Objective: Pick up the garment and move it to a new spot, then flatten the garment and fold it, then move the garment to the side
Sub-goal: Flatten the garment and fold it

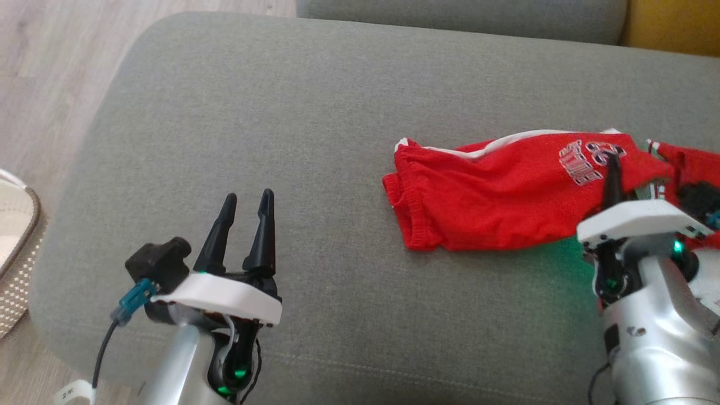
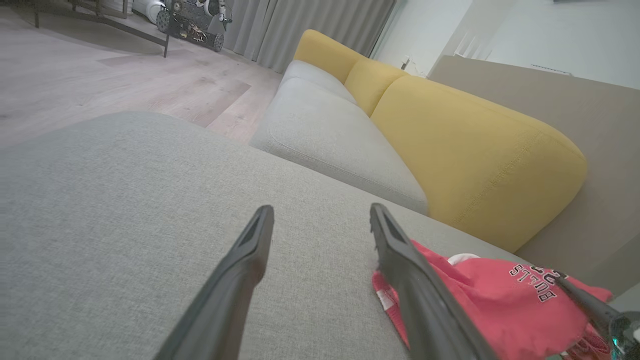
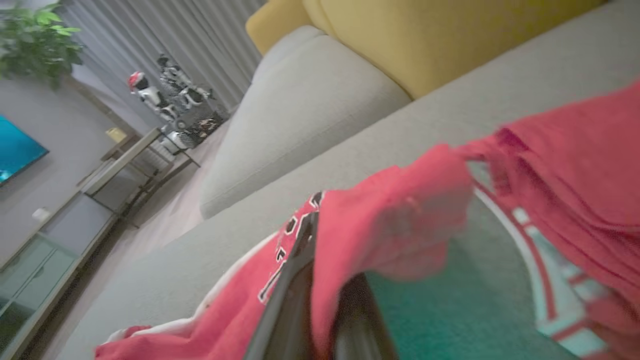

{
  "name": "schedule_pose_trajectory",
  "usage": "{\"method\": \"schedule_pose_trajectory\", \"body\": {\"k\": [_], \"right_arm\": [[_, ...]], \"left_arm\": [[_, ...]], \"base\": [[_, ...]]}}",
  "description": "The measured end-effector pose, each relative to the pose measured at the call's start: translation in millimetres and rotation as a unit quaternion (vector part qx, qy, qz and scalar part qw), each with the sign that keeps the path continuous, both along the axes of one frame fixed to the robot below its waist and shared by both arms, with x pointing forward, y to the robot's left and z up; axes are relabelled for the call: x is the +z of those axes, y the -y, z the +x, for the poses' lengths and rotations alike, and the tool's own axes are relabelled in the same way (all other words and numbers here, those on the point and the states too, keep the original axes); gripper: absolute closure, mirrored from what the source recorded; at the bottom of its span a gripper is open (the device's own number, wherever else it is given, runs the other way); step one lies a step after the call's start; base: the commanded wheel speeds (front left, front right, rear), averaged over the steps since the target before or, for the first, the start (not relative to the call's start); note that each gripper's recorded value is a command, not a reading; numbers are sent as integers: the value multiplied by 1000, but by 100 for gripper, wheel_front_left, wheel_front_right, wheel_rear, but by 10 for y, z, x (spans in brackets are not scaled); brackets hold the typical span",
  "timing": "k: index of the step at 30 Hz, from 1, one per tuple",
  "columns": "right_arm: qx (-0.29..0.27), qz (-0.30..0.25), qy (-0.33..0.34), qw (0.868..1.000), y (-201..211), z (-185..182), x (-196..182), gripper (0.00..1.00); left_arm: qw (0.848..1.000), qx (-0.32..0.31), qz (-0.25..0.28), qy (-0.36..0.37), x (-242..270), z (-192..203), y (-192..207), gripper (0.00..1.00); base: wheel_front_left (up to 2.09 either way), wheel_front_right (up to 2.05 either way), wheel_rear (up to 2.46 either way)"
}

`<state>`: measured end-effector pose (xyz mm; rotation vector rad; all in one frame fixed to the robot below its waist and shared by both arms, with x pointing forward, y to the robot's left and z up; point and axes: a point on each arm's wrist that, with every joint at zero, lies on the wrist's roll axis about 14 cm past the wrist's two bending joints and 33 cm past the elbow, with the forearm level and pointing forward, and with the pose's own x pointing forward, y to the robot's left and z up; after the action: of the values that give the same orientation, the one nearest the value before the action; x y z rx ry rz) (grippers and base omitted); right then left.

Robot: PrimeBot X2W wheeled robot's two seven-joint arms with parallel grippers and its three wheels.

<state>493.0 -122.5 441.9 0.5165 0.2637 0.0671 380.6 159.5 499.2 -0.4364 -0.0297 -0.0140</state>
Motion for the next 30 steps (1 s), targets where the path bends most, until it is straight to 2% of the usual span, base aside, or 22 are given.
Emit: {"method": "schedule_pose_trajectory", "body": {"k": [4,8,17,21,26,30], "right_arm": [[51,-15,43,998,-332,42,223,100],[116,-39,78,989,-722,-2,386,100],[272,-95,91,953,-1528,-458,265,100],[306,-113,88,941,-1681,-567,191,100],[323,-132,83,934,-1721,-604,104,100],[345,-175,88,918,-1738,-599,34,100]], "left_arm": [[1000,11,0,0,5,-56,-70,0],[1000,23,1,1,15,-106,-144,0],[999,44,2,0,17,-165,-271,0],[999,47,3,-2,3,-179,-292,0],[999,52,2,-5,-11,-190,-316,0],[999,54,3,-6,-20,-196,-328,0]], "base": [[0,0,0],[0,0,0],[0,0,0],[0,0,0],[0,0,0],[0,0,0]]}}
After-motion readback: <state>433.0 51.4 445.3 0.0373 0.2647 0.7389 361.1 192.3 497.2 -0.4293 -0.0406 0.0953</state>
